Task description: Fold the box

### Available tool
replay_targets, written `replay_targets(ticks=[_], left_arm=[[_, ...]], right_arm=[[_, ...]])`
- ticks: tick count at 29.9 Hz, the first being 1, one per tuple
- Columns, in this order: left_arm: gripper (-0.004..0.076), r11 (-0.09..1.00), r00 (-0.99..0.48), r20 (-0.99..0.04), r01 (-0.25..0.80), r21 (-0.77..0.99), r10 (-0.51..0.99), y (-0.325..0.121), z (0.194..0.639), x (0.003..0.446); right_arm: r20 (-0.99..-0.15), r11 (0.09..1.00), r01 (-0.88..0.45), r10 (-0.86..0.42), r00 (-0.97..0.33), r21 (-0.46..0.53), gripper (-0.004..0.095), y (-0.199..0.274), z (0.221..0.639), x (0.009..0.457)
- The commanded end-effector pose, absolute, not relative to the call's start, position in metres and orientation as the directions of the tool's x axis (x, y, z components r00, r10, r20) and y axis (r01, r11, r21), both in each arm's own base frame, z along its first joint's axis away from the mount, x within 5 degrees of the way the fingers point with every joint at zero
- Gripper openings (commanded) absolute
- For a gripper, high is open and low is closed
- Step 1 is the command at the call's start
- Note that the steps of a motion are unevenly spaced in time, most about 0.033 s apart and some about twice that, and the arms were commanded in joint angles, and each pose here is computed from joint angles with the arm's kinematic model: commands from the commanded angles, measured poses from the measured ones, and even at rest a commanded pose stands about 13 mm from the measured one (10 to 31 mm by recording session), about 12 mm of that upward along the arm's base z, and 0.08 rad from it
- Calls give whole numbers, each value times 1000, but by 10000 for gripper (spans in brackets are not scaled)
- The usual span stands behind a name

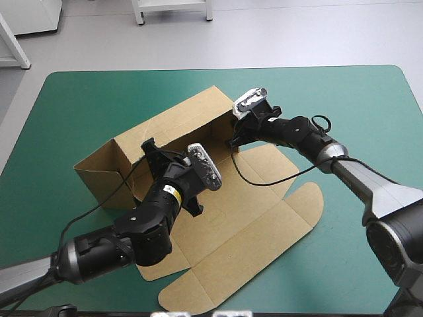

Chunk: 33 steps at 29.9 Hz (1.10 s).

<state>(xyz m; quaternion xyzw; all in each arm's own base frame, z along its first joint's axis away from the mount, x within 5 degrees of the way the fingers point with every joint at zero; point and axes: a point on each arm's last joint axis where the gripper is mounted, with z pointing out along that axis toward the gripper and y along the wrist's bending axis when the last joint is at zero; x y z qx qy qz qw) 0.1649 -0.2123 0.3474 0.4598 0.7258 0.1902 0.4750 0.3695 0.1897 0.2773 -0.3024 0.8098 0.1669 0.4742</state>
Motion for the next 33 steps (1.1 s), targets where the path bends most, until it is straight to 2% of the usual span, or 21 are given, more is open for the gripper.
replay_targets(ticks=[1,7,12,17,22,29,33], left_arm=[[-8,614,-169,-626,501,610,761,-198,383,154],[-9,695,-219,-710,521,495,669,-184,438,143],[-9,733,-201,-765,507,453,612,-173,476,139],[-8,766,-264,-755,461,447,600,-160,484,142],[-9,834,-331,-783,378,401,526,-139,499,153],[-8,903,-377,-822,225,366,427,-101,520,170],[-8,923,-418,-824,218,318,382,-87,519,179]], right_arm=[[-896,777,-629,-284,-342,-7,-13,185,319,361],[-883,818,-574,-235,-406,46,-13,166,343,355],[-876,851,-517,-178,-448,92,-13,146,370,342],[-848,884,-458,-167,-503,97,-13,131,405,326],[-783,888,-439,-176,-597,136,-13,125,427,309],[-673,888,-432,-225,-705,156,-13,119,440,288],[-648,887,-432,-234,-724,162,-13,117,443,281]])
